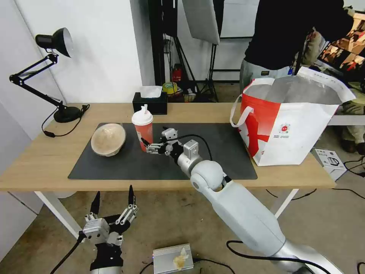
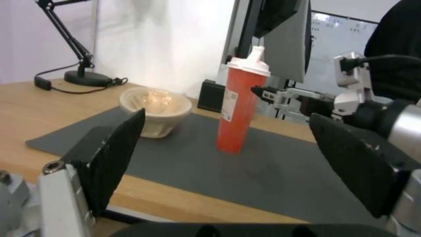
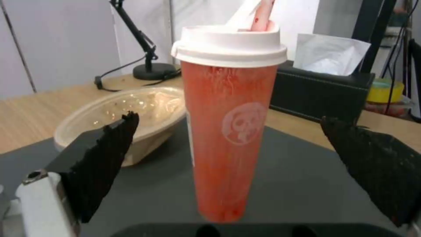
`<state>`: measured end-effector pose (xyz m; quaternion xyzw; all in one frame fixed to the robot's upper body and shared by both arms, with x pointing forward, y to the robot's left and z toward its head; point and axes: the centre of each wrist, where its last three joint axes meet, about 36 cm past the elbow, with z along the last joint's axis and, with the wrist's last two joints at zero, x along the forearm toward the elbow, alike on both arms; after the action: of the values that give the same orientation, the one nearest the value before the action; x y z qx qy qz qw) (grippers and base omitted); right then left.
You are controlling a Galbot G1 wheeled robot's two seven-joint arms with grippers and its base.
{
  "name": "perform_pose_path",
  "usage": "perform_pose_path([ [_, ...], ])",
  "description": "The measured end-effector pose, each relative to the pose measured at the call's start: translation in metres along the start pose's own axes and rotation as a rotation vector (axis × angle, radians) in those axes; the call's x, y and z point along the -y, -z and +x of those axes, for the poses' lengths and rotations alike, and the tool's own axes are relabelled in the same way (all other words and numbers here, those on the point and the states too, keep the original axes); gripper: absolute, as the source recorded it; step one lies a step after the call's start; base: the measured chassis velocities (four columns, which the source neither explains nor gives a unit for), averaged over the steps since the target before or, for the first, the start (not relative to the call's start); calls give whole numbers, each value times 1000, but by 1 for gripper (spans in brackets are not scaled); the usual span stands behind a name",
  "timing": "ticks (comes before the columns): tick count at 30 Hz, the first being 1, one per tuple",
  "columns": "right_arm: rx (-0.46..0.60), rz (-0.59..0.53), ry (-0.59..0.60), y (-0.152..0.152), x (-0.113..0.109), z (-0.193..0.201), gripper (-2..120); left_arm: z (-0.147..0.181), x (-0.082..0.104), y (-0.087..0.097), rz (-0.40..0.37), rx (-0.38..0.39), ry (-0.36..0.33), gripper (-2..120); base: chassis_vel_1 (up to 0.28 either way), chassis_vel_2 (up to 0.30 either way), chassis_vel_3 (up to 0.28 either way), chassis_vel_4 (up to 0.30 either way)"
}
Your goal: Pick up the trash from the table and place it into the takeout bag.
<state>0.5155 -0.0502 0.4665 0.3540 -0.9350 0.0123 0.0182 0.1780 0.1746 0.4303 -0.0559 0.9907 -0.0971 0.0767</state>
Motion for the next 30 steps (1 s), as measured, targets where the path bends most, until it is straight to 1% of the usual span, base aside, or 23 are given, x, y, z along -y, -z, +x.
perform_pose_path([
  [9,-11,-21,-5,-1,-4,-21,100,-1,0,-2,2,-1,3,100,0,0,0,0],
  [16,-26,-23,-5,-5,-7,-27,100,-1,1,-3,6,-1,4,100,0,0,0,0],
  [21,-39,-21,-4,-6,-6,-29,100,-1,1,-3,6,-1,24,100,0,0,0,0],
  [30,-49,-20,-8,-6,-5,-34,100,-1,2,-3,8,-1,24,100,0,0,0,0],
])
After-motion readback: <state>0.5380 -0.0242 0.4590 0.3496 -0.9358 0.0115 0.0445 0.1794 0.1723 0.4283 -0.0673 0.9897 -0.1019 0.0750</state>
